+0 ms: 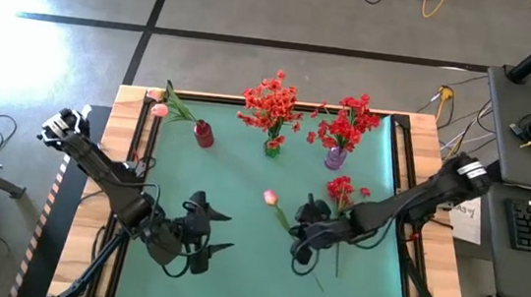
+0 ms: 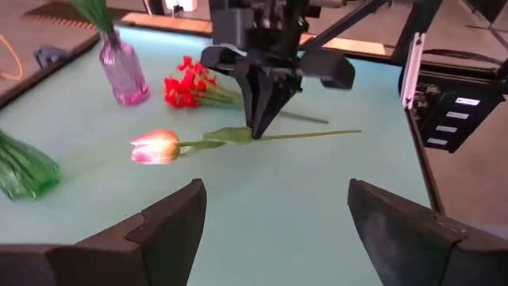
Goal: Sort flowers into vase by color
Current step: Put the pink flower in the red flower vase
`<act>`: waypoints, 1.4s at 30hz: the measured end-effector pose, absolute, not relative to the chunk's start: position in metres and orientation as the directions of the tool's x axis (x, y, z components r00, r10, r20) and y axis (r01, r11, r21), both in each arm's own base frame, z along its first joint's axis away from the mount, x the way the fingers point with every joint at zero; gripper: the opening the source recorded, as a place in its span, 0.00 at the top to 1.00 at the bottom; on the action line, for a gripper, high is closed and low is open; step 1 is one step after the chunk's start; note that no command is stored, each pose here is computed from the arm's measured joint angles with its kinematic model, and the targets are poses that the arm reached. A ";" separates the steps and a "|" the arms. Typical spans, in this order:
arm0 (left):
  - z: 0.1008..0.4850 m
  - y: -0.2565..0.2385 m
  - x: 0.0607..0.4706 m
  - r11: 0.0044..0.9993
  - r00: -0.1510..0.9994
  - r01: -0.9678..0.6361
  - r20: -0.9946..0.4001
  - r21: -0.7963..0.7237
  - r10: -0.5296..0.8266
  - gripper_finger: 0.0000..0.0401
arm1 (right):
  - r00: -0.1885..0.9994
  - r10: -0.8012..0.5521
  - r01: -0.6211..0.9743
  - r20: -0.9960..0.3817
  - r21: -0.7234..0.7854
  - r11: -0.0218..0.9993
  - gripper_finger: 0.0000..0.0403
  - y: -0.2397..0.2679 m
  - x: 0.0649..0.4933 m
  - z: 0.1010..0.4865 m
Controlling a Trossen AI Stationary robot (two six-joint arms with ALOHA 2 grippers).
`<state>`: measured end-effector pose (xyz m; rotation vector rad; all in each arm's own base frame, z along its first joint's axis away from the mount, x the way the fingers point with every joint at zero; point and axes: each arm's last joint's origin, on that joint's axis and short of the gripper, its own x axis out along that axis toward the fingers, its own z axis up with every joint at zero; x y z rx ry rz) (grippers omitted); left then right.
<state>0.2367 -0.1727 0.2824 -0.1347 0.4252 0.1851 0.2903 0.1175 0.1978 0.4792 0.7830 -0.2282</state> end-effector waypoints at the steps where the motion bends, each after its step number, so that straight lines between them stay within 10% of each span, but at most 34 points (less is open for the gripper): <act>1: 0.278 -0.172 0.236 0.972 0.894 -0.211 -0.421 -0.102 0.150 0.27 | 0.679 -0.033 0.381 -0.734 0.313 0.870 0.97 0.118 0.292 0.192; 11: 0.275 -0.170 0.234 0.960 0.895 -0.242 -0.414 -0.140 0.166 0.27 | 0.601 -0.090 0.439 -0.794 0.234 0.867 0.92 0.121 0.323 0.161; 29: 0.304 -0.148 0.209 0.952 0.903 -0.275 -0.376 -0.138 0.206 0.27 | 0.398 -0.145 0.519 -0.906 0.092 0.850 0.40 0.111 0.374 0.136; 34: 0.307 -0.145 0.206 0.955 0.905 -0.268 -0.372 -0.129 0.204 0.27 | 0.385 -0.163 0.542 -0.908 0.080 0.837 0.50 0.109 0.378 0.130; 42: 0.295 -0.146 0.207 0.965 0.896 -0.254 -0.391 -0.063 0.210 0.27 | 0.401 -0.178 0.496 -0.899 0.050 0.867 0.93 0.109 0.379 0.131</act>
